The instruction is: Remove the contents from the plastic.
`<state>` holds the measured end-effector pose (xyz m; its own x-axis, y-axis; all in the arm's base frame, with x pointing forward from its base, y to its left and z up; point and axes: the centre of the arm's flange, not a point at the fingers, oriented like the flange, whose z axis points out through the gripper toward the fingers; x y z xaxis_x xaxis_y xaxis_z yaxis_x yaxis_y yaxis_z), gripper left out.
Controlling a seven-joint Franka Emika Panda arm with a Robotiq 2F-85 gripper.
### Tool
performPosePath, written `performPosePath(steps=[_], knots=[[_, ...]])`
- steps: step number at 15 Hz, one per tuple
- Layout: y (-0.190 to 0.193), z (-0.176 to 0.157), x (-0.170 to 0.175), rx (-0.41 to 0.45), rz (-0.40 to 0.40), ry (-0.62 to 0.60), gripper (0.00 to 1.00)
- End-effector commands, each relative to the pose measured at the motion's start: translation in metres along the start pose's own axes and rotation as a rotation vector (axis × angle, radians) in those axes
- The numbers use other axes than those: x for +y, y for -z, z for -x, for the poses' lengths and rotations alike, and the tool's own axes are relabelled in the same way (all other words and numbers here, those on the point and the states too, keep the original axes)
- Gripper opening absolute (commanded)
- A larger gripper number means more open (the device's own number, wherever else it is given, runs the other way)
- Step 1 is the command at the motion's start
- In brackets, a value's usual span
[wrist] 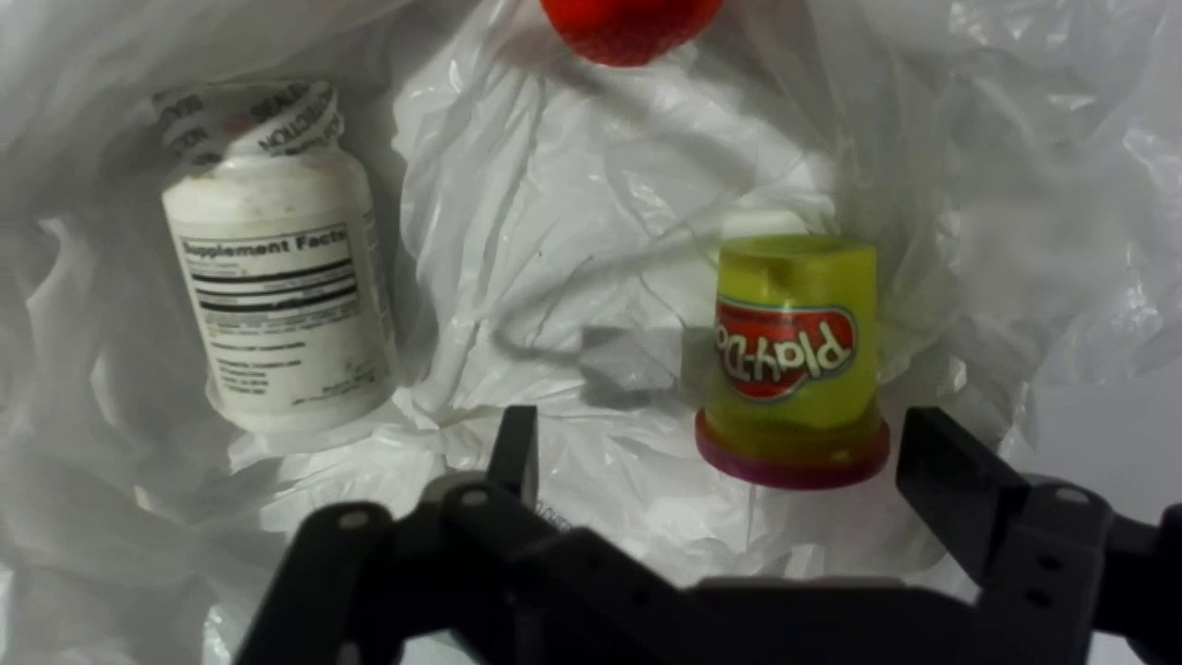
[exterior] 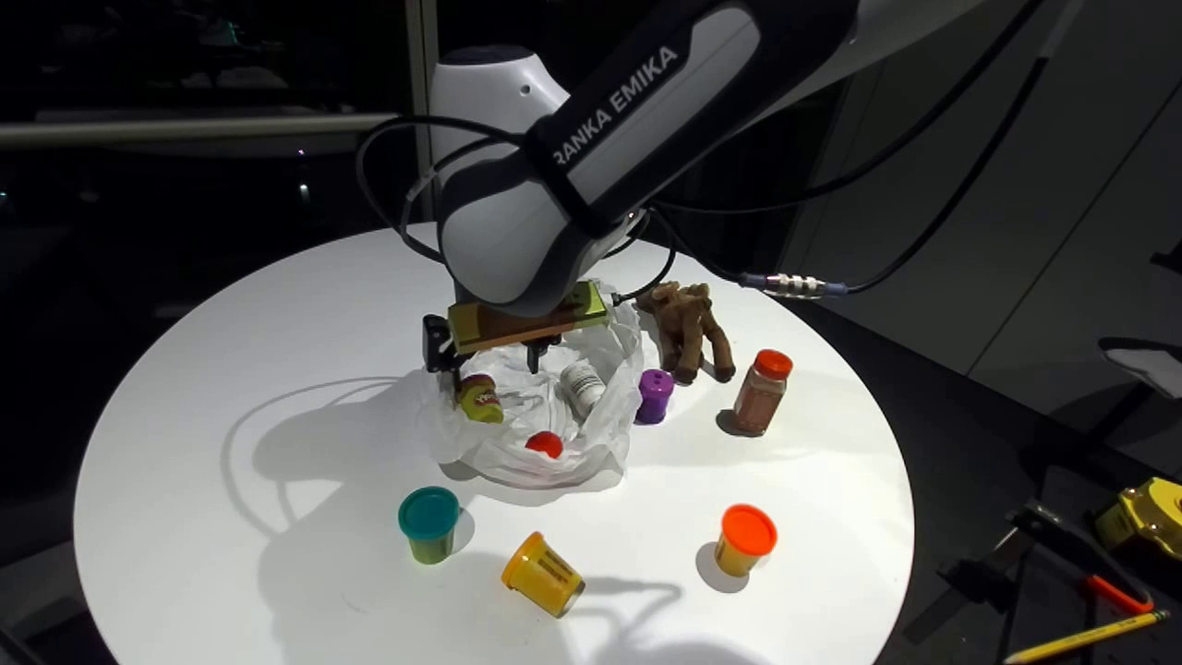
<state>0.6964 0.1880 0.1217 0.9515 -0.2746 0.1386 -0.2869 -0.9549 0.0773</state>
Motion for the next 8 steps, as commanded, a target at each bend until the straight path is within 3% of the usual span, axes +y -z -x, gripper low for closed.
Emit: performPosePath(steps=[1, 8], knots=[[-0.006, -0.01, -0.009, -0.016, 0.029, -0.02, 1.0], [-0.027, 0.001, -0.018, -0.083, 0.037, 0.004, 1.0]])
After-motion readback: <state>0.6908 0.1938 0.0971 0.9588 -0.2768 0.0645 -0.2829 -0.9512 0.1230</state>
